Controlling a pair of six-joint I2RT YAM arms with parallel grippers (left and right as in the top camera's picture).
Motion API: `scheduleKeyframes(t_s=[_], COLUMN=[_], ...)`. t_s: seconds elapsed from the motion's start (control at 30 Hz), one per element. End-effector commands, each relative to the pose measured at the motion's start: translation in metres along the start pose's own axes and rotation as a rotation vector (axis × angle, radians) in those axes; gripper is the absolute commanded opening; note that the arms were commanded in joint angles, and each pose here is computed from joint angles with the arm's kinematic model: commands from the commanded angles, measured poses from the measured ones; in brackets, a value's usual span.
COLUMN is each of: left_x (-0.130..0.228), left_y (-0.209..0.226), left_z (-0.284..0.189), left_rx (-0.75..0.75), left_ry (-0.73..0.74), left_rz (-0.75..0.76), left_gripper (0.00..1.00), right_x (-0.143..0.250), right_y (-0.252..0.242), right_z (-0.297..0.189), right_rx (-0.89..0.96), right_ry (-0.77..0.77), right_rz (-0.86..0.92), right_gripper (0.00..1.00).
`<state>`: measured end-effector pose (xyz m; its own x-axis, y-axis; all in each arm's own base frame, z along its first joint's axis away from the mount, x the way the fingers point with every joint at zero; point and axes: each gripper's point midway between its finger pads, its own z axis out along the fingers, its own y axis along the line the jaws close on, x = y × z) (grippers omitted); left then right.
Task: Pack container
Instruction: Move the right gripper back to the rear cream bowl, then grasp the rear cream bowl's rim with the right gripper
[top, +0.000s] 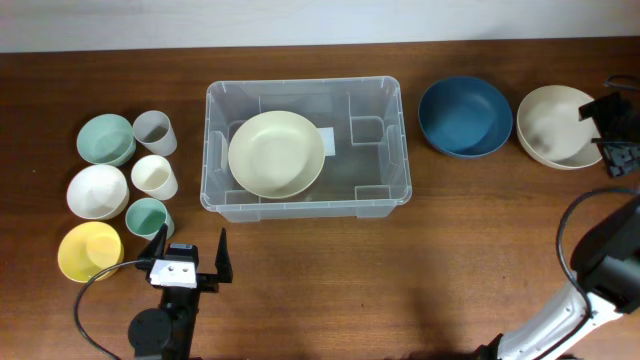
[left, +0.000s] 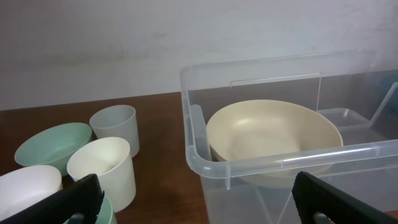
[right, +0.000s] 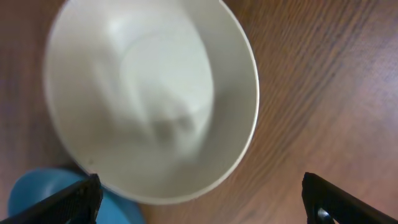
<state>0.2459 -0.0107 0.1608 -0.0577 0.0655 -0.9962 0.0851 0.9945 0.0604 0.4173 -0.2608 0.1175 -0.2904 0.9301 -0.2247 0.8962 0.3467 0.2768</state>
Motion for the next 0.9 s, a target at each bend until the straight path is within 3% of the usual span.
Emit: scheduleKeyframes(t_s=[0.0,0.33,0.73,0.87], left_x=[0.001,0.001,0.001,0.001], left_y=[0.000,0.000,0.000,0.000], left_z=[0.000,0.000,0.000,0.000], left_rx=[0.000,0.000,0.000,0.000], left_ry=[0.001,0.001,0.001,0.001], left_rz=[0.015,0.015,0.015,0.015], left_gripper=[0.99,0.99,0.99,1.00], right_x=[0.002,-0.001,0.000,-0.001], right_y=[-0.012,-0.026,-0.048,-0.049], right_z=[0.029,0.059,0.081,0.082], right_rx=[0.062,0.122,0.172,0.172], right_ry=[0.017,0.016,0.046,0.042], right_rz=[0.024,0.033,0.052,0.030], right_gripper=[0.99,1.00,0.84,0.83])
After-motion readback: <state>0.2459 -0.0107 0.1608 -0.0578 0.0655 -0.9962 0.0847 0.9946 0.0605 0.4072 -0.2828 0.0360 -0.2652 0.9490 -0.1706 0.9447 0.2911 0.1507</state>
